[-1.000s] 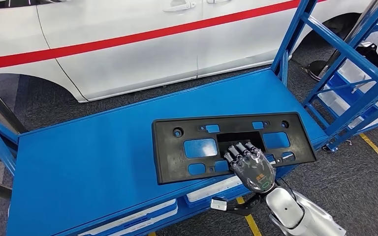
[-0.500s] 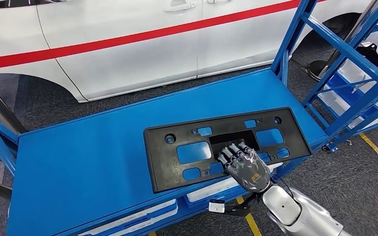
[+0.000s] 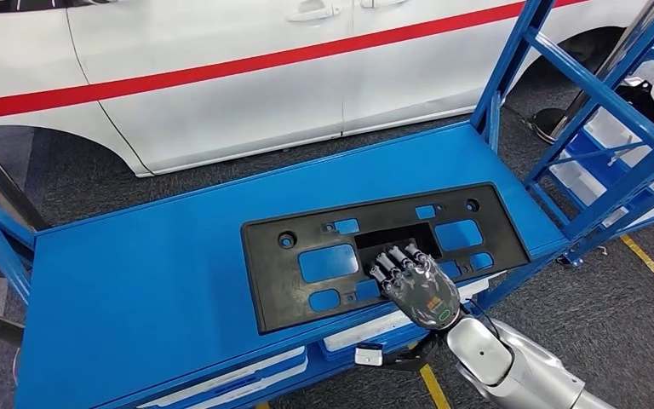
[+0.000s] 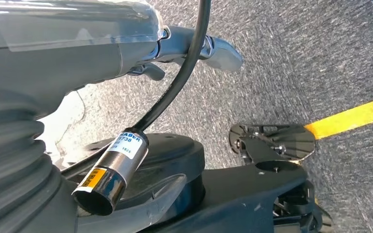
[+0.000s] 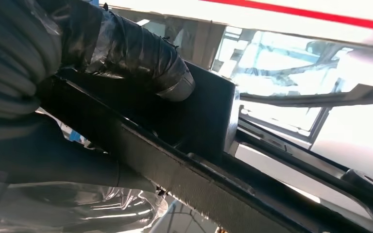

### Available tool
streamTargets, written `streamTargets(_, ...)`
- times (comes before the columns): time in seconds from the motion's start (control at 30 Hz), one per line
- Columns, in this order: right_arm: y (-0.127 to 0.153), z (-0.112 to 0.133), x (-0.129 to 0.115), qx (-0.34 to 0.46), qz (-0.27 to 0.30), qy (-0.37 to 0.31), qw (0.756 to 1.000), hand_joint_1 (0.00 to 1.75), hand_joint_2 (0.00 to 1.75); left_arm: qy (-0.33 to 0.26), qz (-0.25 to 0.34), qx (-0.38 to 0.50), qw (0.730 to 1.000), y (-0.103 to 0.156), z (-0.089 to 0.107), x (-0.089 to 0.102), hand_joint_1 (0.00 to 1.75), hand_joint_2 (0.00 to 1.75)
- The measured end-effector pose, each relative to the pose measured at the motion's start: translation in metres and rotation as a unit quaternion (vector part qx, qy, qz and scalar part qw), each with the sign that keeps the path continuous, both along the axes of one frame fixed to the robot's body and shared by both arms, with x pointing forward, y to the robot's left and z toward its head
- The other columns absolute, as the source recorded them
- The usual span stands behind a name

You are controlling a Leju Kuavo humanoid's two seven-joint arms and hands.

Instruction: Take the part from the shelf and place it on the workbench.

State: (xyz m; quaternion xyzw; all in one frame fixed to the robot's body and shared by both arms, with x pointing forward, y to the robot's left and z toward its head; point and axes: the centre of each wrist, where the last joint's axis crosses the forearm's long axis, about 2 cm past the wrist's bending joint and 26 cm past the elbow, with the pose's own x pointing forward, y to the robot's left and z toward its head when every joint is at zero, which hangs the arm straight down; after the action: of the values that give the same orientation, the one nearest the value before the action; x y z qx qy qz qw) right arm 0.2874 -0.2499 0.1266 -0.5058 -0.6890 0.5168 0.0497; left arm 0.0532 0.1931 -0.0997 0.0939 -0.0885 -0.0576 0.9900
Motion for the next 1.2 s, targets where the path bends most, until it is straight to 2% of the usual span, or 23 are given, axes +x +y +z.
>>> streamTargets(0.67, 0.015, 0.000, 0.006, 0.000, 0.012, 0.000, 1.000, 1.75, 1.75, -0.005, 0.003, 0.006, 1.000, 0.002, 0.000, 0.005, 0.00, 1.75)
streamTargets(1.2, 0.015, -0.006, 0.003, -0.006, 0.013, 0.010, 1.000, 1.75, 1.75, -0.002, 0.005, 0.007, 1.000, 0.002, 0.000, 0.005, 0.00, 1.75)
